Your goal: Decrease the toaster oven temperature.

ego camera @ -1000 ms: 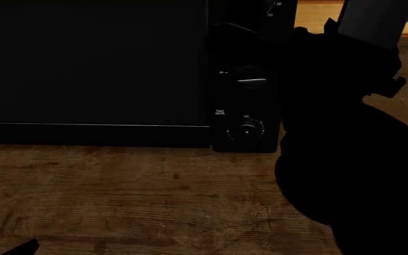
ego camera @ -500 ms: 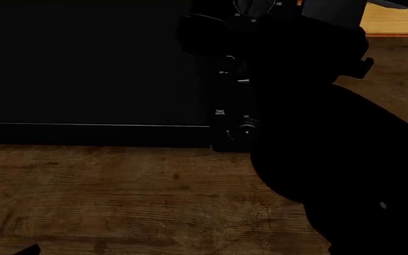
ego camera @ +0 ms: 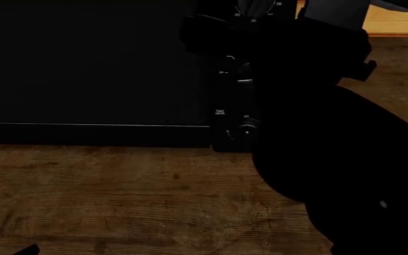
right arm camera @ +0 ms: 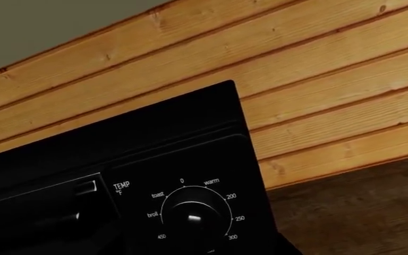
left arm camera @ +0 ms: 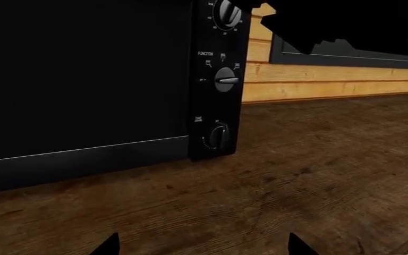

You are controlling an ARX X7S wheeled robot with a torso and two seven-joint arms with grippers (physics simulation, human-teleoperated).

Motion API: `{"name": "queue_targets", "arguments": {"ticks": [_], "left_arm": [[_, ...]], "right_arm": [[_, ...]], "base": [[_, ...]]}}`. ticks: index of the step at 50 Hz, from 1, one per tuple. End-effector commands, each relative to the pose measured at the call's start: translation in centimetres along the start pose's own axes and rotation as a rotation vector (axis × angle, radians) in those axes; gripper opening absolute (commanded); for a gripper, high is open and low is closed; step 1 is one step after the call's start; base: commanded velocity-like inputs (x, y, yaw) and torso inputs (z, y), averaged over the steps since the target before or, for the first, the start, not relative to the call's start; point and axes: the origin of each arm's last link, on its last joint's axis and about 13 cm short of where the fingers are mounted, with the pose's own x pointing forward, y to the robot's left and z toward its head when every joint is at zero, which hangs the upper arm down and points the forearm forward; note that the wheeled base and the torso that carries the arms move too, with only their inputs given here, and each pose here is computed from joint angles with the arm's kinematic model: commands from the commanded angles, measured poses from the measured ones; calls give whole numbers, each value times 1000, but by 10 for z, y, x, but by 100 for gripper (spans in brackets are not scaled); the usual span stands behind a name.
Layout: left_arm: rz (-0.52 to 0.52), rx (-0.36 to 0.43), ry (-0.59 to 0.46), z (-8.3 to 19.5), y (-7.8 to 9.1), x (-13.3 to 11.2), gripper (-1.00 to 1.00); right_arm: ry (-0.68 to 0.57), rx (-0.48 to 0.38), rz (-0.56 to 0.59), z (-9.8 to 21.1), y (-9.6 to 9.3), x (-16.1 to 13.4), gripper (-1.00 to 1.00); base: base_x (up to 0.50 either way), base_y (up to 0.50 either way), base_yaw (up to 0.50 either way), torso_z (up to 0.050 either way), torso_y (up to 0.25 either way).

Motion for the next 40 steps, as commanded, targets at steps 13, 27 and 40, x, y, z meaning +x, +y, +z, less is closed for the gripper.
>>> {"name": "queue_targets", "arguments": {"ticks": [13, 27, 40], "left_arm": [[-39, -12, -30, 0, 0, 1, 100], [-34, -14, -33, -1, 1, 0, 100], [-43, -12, -33, -1, -1, -3, 100]], "right_arm": [[9, 29, -8, 0, 0, 9, 100], [31, 31, 0, -3, -2, 14, -100], [15, -1, 2, 2, 1, 9, -100]], "base": [[0, 0, 0, 0, 0], [0, 0, 0, 0, 0], [0, 0, 0, 0, 0]]}}
